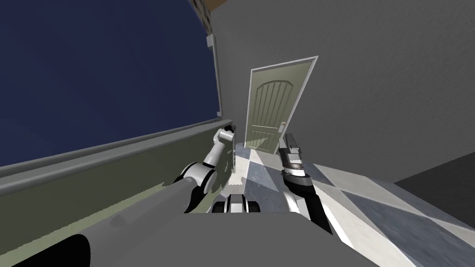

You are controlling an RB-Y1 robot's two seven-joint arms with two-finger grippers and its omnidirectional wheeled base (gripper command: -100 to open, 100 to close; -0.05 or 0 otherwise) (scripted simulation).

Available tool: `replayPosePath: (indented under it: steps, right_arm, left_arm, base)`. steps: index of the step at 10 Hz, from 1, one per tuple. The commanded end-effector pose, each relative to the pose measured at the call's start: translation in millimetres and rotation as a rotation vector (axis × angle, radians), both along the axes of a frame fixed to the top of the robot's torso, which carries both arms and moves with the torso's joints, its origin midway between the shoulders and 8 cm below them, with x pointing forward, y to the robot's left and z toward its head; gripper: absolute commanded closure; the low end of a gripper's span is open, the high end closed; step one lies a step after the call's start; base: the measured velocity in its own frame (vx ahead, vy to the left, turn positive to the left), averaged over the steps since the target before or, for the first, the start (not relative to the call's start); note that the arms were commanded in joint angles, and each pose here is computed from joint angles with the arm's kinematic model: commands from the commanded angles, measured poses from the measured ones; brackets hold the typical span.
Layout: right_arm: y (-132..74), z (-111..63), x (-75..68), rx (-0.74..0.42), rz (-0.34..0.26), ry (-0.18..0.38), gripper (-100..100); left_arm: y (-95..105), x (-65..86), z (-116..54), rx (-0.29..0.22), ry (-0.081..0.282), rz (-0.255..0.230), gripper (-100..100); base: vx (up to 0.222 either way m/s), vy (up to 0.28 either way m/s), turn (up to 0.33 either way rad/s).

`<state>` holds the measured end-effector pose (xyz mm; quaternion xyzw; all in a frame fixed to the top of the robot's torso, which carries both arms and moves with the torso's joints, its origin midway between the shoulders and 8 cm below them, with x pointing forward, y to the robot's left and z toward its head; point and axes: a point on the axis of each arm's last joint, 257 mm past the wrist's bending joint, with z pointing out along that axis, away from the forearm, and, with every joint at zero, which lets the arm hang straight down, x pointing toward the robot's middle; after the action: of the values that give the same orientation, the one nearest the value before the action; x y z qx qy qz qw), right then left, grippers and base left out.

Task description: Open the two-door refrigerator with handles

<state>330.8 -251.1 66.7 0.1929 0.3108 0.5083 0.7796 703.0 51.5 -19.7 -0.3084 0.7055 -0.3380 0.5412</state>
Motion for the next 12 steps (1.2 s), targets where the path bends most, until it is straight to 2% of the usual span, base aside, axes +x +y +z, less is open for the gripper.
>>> replayPosePath:
  steps: [1, 2, 3, 4, 5, 6, 7, 8, 9, 10, 11, 12]
  right_arm:
    - [0, 0.0, 0.0, 0.000, 0.000, 0.000, 0]
    - [0, 0.0, 0.0, 0.000, 0.000, 0.000, 0]
    - [0, 0.0, 0.0, 0.000, 0.000, 0.000, 0]
    - [0, 0.0, 0.0, 0.000, 0.000, 0.000, 0]
    - [0, 0.0, 0.0, 0.000, 0.000, 0.000, 0]
    - [0, 0.0, 0.0, 0.000, 0.000, 0.000, 0]
    - [0, 0.0, 0.0, 0.000, 0.000, 0.000, 0]
    - [0, 0.0, 0.0, 0.000, 0.000, 0.000, 0]
    - [0, 0.0, 0.0, 0.000, 0.000, 0.000, 0]
    - [0, -0.1, 0.0, 0.000, 0.000, 0.000, 0]
    - [0, 0.0, 0.0, 0.000, 0.000, 0.000, 0]
    - [0, -0.1, 0.0, 0.000, 0.000, 0.000, 0]
  left_arm:
    - [-33.6, -9.3, -1.4, 0.000, 0.000, -0.062, 100]
    - [-46.2, -12.9, -1.3, 0.001, 0.000, -0.084, 100]
    - [-37.7, -10.7, 1.6, 0.001, -0.002, -0.067, 100]
    - [-43.9, -11.8, 3.8, 0.009, -0.012, -0.099, 100]
    - [-45.5, -12.3, 3.3, 0.001, -0.008, -0.104, 100]
    - [-47.7, -12.4, 8.5, 0.018, -0.027, -0.127, 100]
    - [-51.1, -13.5, 7.4, 0.000, -0.019, -0.138, 100]
    - [-52.2, -13.6, 11.7, 0.023, -0.038, -0.158, 100]
    - [-56.4, -15.2, 10.3, 0.000, -0.027, -0.171, 100]
    - [-56.9, -15.5, 13.3, 0.025, -0.043, -0.190, 100]
    - [-61.3, -17.3, 11.8, 0.000, -0.031, -0.204, 100]
    - [-61.6, -17.8, 13.5, 0.025, -0.045, -0.222, 100]
  base:
    - [-0.260, -0.015, -0.145]
    - [-0.275, -0.038, -0.184]
    - [-0.130, -0.028, -0.057]
    - [-0.114, -0.029, -0.060]
    - [-0.126, -0.026, -0.043]
    - [-0.177, -0.036, -0.070]
    - [-0.148, -0.027, -0.044]
    - [-0.152, -0.039, -0.072]
    - [-0.120, -0.047, -0.026]
    - [-0.145, -0.055, -0.051]
    - [-0.130, -0.043, -0.030]
    - [-0.136, -0.052, -0.070]
